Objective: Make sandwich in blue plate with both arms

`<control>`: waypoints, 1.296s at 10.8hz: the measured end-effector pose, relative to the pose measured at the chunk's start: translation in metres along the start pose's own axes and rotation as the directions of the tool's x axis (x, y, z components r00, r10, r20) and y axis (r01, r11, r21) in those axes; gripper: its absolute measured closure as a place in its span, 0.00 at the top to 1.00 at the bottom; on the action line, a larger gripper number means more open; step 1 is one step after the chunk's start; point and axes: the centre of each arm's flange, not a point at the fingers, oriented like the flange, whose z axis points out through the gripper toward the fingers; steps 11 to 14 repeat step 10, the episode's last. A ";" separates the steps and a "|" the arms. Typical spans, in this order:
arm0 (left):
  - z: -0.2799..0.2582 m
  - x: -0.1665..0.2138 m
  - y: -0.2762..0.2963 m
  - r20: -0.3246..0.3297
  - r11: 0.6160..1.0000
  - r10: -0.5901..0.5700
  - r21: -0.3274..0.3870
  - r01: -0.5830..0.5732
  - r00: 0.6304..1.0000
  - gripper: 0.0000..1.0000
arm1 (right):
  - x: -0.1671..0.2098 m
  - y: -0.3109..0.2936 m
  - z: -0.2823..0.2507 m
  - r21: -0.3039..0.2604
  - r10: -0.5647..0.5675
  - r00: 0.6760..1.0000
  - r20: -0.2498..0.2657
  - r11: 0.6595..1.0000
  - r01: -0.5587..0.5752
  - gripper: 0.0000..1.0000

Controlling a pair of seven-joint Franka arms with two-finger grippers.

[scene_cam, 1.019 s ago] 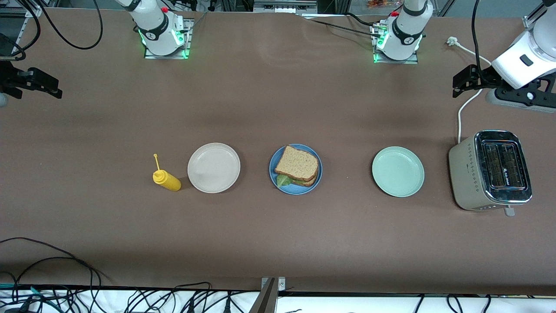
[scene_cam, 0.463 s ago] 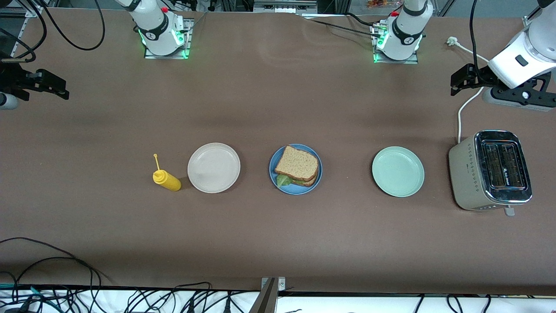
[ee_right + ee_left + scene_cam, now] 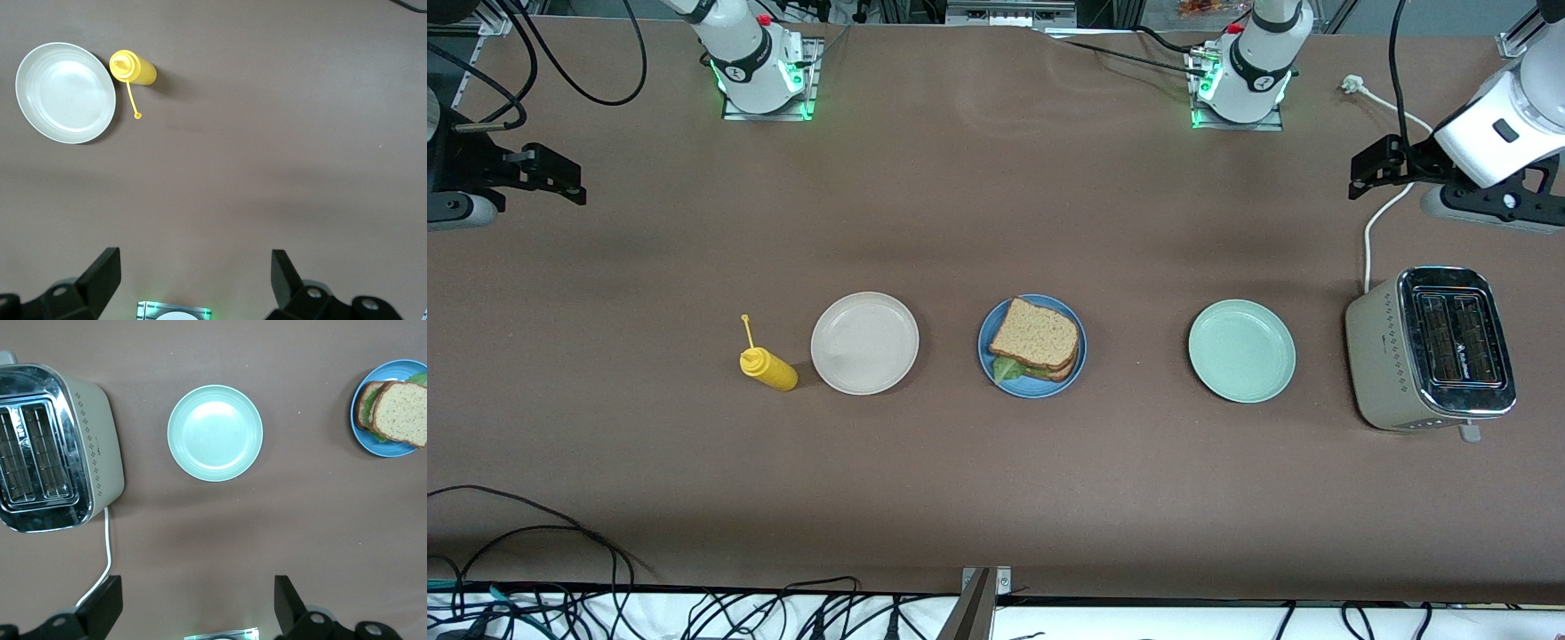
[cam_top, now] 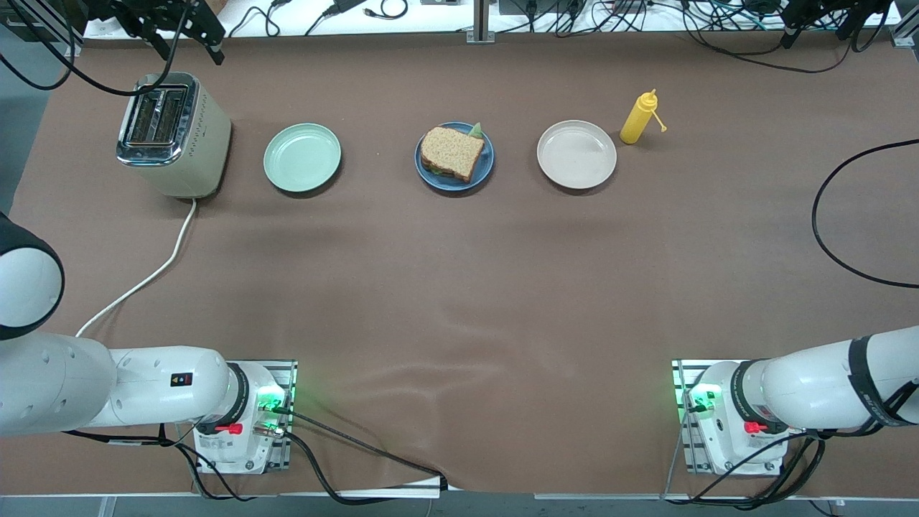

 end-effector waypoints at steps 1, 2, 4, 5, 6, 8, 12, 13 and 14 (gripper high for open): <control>0.000 0.000 -0.005 0.000 1.000 -0.010 -0.003 0.010 1.000 1.00 | 0.000 0.000 0.000 0.000 -0.005 1.000 -0.001 1.000 0.005 1.00; 0.000 0.000 -0.009 -0.001 1.000 -0.017 -0.004 0.017 1.000 1.00 | 0.001 0.000 0.001 0.000 -0.011 1.000 0.002 1.000 0.011 1.00; -0.001 -0.001 -0.011 -0.002 1.000 -0.021 -0.006 0.021 1.000 1.00 | 0.004 0.000 0.006 0.000 -0.021 1.000 0.011 1.000 0.021 1.00; -0.001 -0.001 -0.011 -0.002 1.000 -0.021 -0.006 0.021 1.000 1.00 | 0.006 0.000 0.008 0.000 -0.030 0.999 0.014 1.000 0.030 1.00; -0.001 0.000 -0.011 -0.002 1.000 -0.021 -0.007 0.021 1.000 1.00 | 0.006 0.000 0.009 0.000 -0.039 0.999 0.016 0.999 0.039 1.00; 0.000 0.000 -0.011 -0.002 1.000 -0.021 -0.007 0.021 1.000 1.00 | 0.006 0.002 0.008 0.000 -0.043 0.999 0.013 0.999 0.043 1.00; 0.000 0.000 -0.011 -0.001 1.000 -0.021 -0.008 0.021 1.000 1.00 | 0.005 0.004 0.005 -0.001 -0.042 0.999 0.008 0.999 0.042 1.00; 0.000 0.000 -0.011 -0.001 1.000 -0.021 -0.008 0.021 1.000 1.00 | 0.005 0.004 0.005 -0.001 -0.042 0.999 0.008 0.999 0.042 1.00; 0.000 0.000 -0.011 -0.001 1.000 -0.021 -0.008 0.021 1.000 1.00 | 0.005 0.004 0.005 -0.001 -0.042 0.999 0.008 0.999 0.042 1.00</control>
